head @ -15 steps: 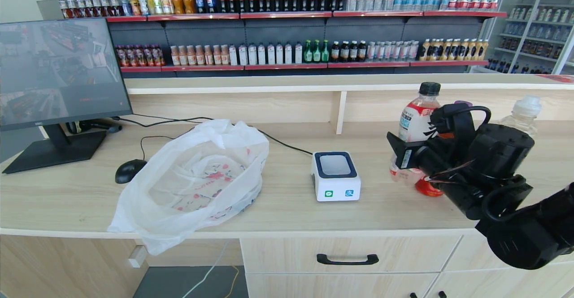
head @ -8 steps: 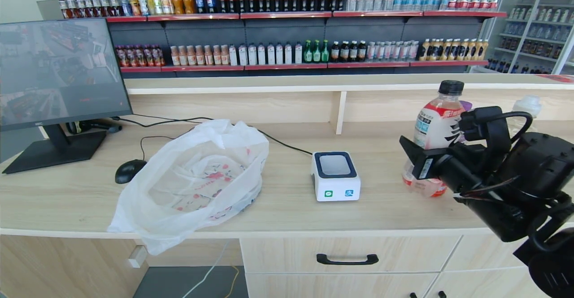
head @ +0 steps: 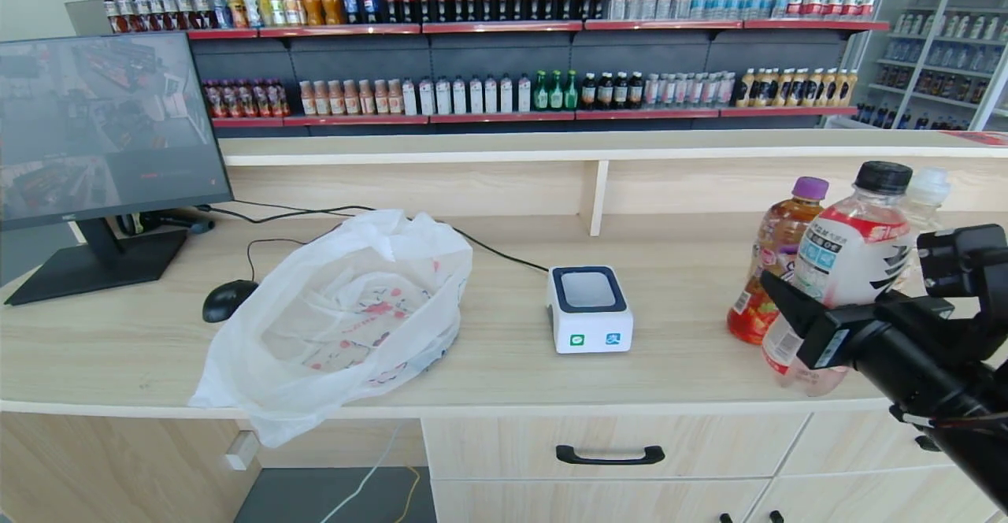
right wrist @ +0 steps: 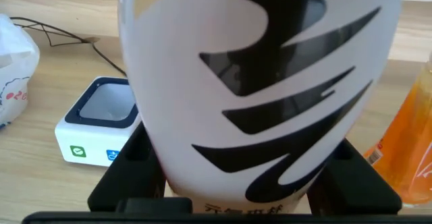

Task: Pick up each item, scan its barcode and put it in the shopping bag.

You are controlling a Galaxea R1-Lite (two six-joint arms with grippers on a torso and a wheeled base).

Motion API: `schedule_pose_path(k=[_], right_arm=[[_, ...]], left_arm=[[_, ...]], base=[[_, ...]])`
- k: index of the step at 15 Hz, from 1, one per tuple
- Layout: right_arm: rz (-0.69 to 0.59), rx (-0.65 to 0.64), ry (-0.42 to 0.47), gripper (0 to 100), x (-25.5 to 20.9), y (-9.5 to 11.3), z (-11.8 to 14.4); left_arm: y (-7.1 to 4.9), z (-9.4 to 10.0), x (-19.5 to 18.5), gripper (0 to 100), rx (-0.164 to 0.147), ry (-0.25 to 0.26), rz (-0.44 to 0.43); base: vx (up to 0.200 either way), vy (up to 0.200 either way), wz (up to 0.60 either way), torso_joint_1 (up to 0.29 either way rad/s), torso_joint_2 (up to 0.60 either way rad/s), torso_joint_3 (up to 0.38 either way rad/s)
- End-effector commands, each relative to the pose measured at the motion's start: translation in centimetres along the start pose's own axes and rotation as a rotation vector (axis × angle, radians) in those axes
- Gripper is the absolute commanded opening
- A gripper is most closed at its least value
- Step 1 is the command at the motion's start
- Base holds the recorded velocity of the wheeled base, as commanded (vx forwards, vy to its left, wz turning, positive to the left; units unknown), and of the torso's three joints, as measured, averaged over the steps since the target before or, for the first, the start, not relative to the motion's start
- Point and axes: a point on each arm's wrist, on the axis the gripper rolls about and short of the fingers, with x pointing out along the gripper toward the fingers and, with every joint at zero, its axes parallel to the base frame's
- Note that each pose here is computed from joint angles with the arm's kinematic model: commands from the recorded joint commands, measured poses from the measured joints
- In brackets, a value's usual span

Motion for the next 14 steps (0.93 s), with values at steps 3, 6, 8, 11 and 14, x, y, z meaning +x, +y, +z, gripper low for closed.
schedule_pose_path(k=[3,6,8,11,14], right_arm=[[-0.009,0.005,-0.046,0,-4.3,-1.2,0.6],[-0.007,0.006,-0.039,0,-5.5,-1.5,0.3],[-0.015,0.004,-0.045,0,-5.7,-1.7,0.3],[-0.012,0.003,-0.048,0,-6.1,-1.7,0.4],[0.036,-0.02,-0.019,0,-7.4,-1.7,-0.4]], left_arm=[[0.0,0.0,0.0,100,0.0,-0.001,0.002],[0.0,0.0,0.0,100,0.0,-0.001,0.0],[0.0,0.0,0.0,100,0.0,-0.001,0.0],[0.0,0.0,0.0,100,0.0,-0.001,0.0],[0.0,0.0,0.0,100,0.0,-0.001,0.0]], base=[[0.0,0.0,0.0,0.0,0.0,0.0],[0.0,0.0,0.0,0.0,0.0,0.0],[0.0,0.0,0.0,0.0,0.0,0.0],[0.0,0.0,0.0,0.0,0.0,0.0],[0.0,0.0,0.0,0.0,0.0,0.0]])
